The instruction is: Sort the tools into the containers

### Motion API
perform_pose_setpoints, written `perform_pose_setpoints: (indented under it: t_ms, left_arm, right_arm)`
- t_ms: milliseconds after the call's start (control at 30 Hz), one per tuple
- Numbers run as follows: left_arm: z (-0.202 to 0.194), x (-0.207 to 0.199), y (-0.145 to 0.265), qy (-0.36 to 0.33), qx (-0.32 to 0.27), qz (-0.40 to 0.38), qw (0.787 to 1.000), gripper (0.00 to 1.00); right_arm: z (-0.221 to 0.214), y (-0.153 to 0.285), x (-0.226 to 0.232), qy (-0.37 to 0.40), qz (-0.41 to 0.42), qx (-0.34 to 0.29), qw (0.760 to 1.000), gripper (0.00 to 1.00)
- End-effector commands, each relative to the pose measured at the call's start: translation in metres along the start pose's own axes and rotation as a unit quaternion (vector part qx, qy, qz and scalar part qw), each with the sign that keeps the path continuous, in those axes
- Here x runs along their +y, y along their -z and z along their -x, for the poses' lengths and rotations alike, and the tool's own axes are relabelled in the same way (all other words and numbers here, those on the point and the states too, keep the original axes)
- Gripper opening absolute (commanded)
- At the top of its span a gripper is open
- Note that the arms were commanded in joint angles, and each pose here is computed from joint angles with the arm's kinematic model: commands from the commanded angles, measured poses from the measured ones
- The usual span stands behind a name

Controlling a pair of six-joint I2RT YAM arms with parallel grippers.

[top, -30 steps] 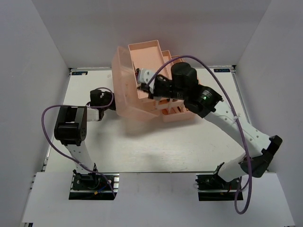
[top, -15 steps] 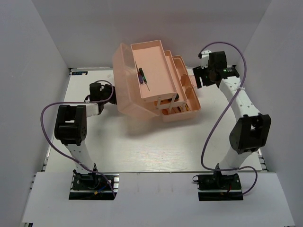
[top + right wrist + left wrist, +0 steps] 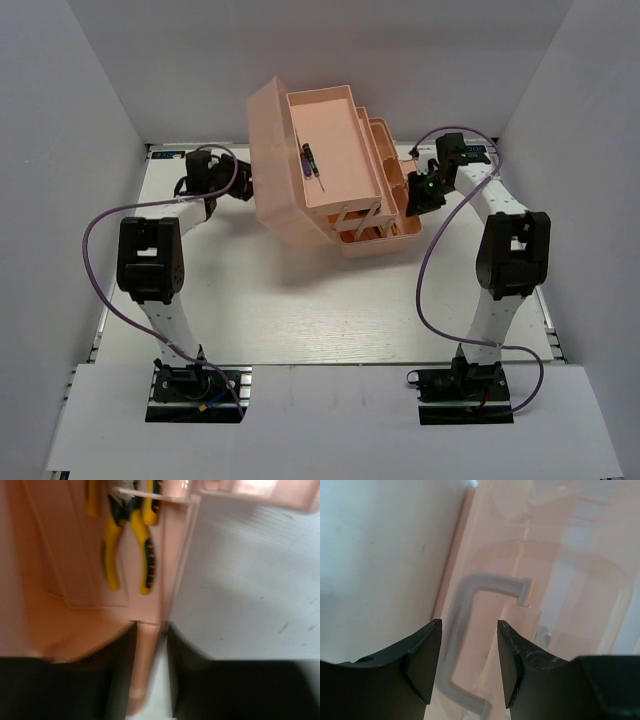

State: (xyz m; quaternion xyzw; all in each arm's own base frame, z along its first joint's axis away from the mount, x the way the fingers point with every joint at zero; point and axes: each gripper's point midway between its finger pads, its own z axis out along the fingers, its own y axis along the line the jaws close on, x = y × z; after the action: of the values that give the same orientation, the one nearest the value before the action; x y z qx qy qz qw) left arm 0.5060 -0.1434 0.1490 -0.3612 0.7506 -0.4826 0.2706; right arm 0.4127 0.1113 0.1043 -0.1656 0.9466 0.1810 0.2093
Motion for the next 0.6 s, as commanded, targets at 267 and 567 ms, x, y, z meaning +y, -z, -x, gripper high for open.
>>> perform_pose_setpoints:
  t_ms: [267, 567]
  left_arm:
    - [-0.059, -0.112, -0.018, -0.099, 0.123, -0.101, 0.982, 0.59]
    - [-0.121, -0.127, -0.048, -0.111, 0.198, -0.11, 0.968, 0.59]
  right_arm:
    - [0.008, -0.001, 0.046, -0.03, 0.121, -0.015, 0.992, 0.0]
    - [0.005, 0.0, 0.055, -0.047, 0.137, -0.011, 0.989, 0.0]
